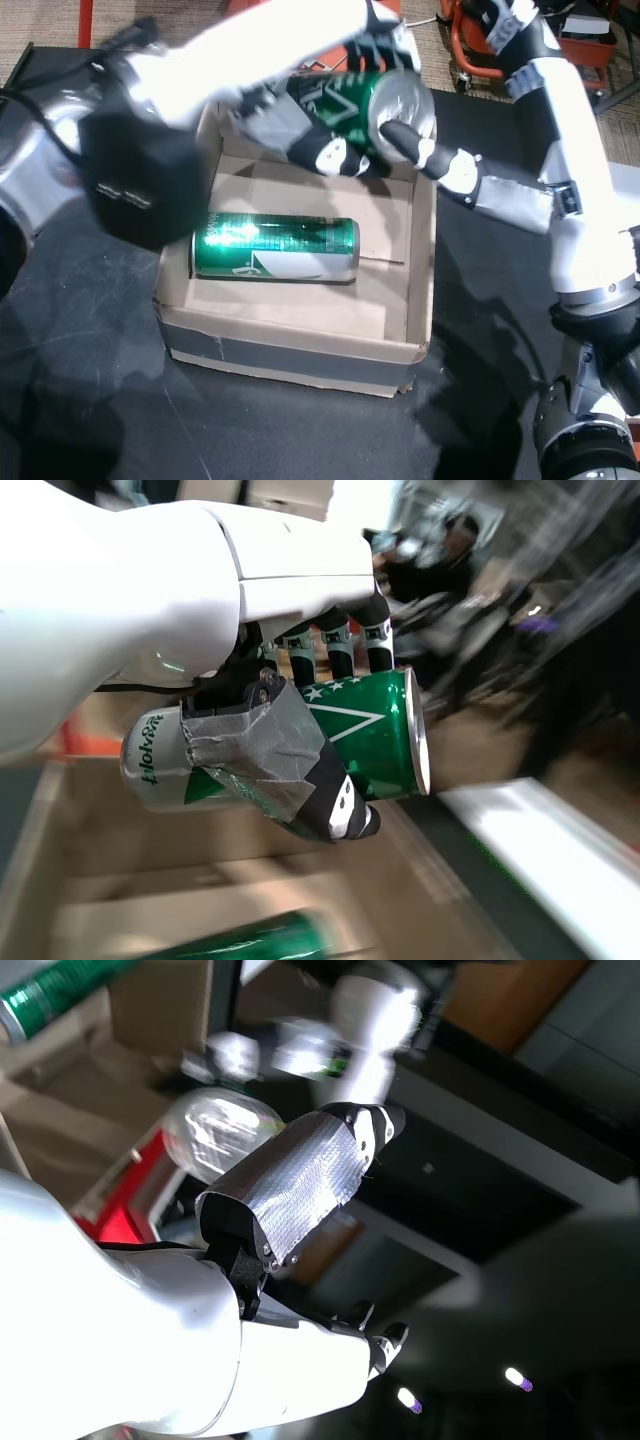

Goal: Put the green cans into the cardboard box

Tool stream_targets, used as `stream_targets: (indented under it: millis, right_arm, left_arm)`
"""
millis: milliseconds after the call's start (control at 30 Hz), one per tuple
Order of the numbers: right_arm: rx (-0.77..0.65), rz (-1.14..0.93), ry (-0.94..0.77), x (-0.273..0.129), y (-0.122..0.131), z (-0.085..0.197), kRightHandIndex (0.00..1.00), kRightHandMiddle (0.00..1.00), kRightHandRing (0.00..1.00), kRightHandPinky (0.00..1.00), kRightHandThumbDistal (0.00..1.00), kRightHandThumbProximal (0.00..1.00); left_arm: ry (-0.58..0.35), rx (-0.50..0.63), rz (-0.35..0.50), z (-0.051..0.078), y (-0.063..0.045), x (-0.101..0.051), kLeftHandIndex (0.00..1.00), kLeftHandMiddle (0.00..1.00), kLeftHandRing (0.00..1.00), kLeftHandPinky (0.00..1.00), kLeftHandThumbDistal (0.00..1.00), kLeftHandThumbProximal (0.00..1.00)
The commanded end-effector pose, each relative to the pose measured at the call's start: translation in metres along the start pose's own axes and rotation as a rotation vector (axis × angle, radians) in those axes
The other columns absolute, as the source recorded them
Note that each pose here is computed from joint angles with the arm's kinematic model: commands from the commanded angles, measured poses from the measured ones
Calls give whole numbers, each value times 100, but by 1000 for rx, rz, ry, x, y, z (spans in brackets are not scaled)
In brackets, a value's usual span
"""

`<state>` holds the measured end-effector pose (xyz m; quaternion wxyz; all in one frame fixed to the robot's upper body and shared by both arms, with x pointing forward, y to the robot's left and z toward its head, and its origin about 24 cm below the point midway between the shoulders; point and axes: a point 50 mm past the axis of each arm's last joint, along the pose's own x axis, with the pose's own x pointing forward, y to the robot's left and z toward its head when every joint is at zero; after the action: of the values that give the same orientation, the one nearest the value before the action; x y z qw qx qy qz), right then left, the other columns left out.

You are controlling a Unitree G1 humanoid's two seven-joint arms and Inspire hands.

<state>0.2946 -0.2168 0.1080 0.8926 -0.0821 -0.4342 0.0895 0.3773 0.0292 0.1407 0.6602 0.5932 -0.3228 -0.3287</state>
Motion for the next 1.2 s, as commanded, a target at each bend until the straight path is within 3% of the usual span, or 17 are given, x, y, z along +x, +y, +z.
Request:
stream_targets:
  millis: [0,33,100,367,567,700,933,1033,1167]
  right_arm:
    - [-3,-17,-25,-4,-2,4,100,100,94,99,100,63]
    - [-1,-19,-33,-4,-2,5,100,100,93,98,100,63]
    - [-2,-28,-39,-5,-1,7,100,98,91,96,100,62]
    - [-2,-43,-50,-3,5,8,100,97,89,94,100,61]
    - [-19,-45,-49,-4,8,8,100,95,88,93,100,66]
    - [-16,-44,-45,-3,9,7,100,96,88,93,100,68]
    - [-26,-36,-46,-3,7,7,98,96,88,94,100,66]
    - [-24,-35,-40,-3,7,6,94,96,89,93,100,67]
    - [-29,-35,-32,-4,8,4,92,95,89,93,100,69]
  left_arm:
    - [-36,28,-10,7,-3,4,39,42,44,44,54,0]
    - [-46,35,-21,8,-5,3,39,42,45,45,50,0]
    - [-58,33,-35,9,-7,2,41,43,45,45,55,0]
    - [-46,-20,-93,4,-15,-5,40,44,44,46,56,0]
    - [-48,-54,-110,4,-20,-8,42,46,46,48,55,0]
    - [-50,-44,-153,4,-19,-7,56,58,59,64,62,0]
    - [-59,-3,-189,2,-18,-9,85,71,70,77,93,11]
    - [-52,16,-205,0,-19,-10,91,75,75,81,100,15]
    - [-46,17,-216,-1,-20,-11,94,77,77,84,100,17]
